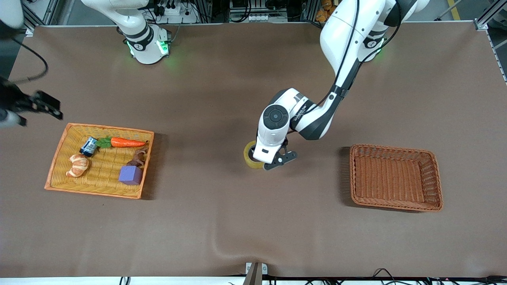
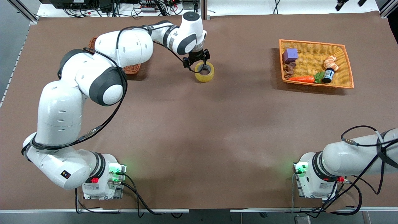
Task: Transfer tape with both arms
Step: 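Grasp the tape roll with the left gripper while the right gripper withdraws, then carry the tape roll with the left gripper into the wicker basket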
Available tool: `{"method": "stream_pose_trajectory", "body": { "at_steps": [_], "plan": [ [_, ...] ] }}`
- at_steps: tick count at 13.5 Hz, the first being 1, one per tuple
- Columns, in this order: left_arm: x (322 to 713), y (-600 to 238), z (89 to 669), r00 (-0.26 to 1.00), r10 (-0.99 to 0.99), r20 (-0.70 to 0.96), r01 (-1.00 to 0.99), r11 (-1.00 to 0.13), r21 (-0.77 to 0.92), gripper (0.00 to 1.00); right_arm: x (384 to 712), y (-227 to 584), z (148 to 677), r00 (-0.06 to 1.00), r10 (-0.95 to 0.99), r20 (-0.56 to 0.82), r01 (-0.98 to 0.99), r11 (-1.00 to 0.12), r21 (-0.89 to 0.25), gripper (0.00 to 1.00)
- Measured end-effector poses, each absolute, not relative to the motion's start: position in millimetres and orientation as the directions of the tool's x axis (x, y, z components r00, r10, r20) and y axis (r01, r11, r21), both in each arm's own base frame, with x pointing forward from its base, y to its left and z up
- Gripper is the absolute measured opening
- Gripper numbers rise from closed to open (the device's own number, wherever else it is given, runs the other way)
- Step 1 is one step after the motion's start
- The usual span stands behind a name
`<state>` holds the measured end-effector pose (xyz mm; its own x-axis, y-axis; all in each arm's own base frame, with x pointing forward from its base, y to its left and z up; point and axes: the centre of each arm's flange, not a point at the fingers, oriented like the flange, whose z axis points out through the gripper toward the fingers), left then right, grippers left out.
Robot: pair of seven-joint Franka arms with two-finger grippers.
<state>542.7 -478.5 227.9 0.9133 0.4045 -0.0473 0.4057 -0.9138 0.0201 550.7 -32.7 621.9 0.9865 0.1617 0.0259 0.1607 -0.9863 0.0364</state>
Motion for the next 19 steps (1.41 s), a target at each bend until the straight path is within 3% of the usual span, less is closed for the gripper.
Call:
{"method": "stream_pose_trajectory", "body": {
  "at_steps": [5,6,11,17,19],
  "plan": [
    [524.9,-480.7,195.6,0.923,0.382,-0.048,0.381,-0.924,-0.042,0.95,533.6,-33.7,633.2,0.998,0.07,0.003,0.07,-0.997,0.038,1.0],
    [523.1,-480.9,189.5,0.926,0.375,-0.045,0.372,-0.927,-0.052,0.87,532.1,-34.3,632.1,0.997,0.07,-0.01,0.07,-0.997,0.036,1.0],
    [543.7,-462.1,205.4,0.92,0.39,-0.039,0.386,-0.919,-0.077,0.26,531.2,-44.3,633.4,0.999,0.051,-0.006,0.051,-0.999,0.015,1.0],
    [633.7,-273.2,385.6,0.939,0.337,-0.062,0.329,-0.938,-0.113,0.22,529.9,-47.1,630.9,0.999,0.045,-0.023,0.045,-0.999,0.002,1.0],
    [652.6,-183.1,409.5,0.94,0.329,-0.09,0.318,-0.941,-0.119,0.22,529.6,-48.6,630.7,0.999,0.042,-0.024,0.042,-0.999,0.002,1.0]
  ]
}}
